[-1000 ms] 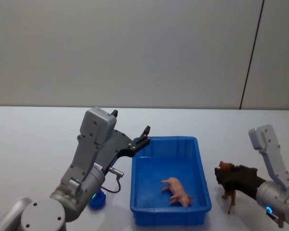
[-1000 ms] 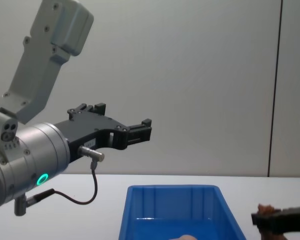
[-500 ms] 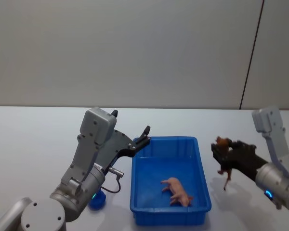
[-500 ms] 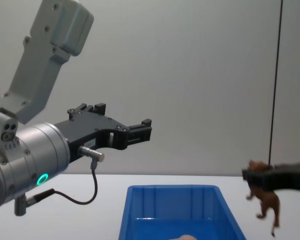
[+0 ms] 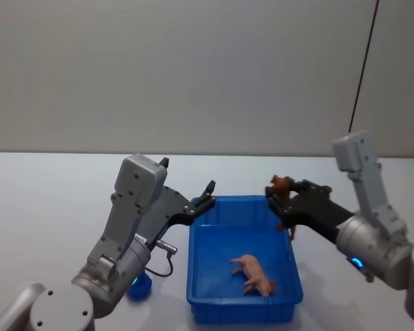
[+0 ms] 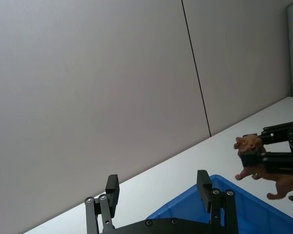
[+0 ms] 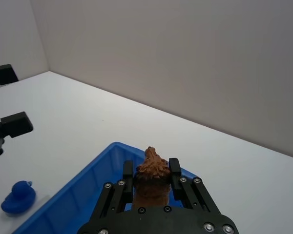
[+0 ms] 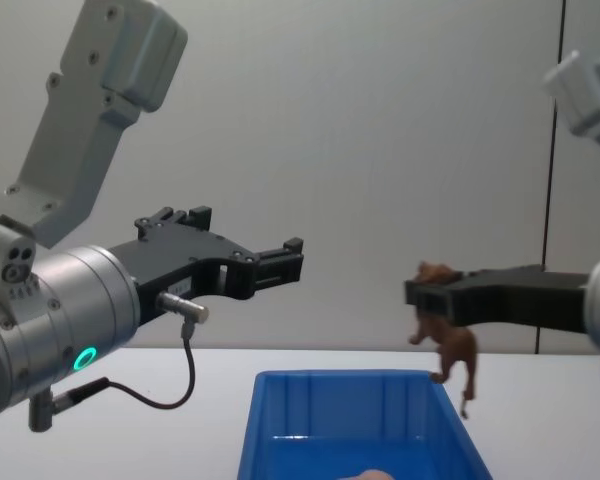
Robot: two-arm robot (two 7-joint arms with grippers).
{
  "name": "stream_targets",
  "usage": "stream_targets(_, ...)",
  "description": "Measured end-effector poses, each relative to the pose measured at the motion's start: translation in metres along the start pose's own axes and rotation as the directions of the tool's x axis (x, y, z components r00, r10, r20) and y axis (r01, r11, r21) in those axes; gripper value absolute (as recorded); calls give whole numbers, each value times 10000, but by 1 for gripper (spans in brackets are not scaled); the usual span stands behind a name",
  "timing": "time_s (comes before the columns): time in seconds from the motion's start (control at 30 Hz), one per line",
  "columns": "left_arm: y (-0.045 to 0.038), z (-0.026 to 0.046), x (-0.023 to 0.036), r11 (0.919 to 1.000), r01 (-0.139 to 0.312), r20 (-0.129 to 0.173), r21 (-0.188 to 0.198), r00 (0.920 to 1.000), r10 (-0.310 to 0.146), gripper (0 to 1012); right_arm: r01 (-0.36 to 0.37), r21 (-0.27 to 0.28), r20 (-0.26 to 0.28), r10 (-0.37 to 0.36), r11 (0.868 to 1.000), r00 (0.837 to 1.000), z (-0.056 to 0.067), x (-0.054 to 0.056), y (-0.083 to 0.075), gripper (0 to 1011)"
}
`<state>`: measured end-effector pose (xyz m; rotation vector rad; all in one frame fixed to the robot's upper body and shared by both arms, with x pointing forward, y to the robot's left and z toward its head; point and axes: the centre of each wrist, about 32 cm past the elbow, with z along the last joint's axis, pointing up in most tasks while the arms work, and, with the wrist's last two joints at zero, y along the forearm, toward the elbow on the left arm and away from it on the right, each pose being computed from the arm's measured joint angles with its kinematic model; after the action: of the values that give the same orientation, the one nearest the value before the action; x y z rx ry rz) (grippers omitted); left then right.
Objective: Pick up the two dolls from the table and place them into the box.
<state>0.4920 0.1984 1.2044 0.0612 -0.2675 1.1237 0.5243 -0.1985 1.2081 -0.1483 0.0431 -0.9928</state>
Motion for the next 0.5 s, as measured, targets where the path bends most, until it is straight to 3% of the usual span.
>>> stream_targets(0.17, 0, 0, 0, 10000, 0, -1, 0, 10000, 0, 1002, -318, -187, -129, 315, 9993, 9994, -3, -77, 97, 427)
stream_targets(0.5, 0, 0, 0, 10000, 0, 0, 0, 10000, 0, 1002, -519, -421, -339, 504, 9978, 9982, -23, -159, 219, 734)
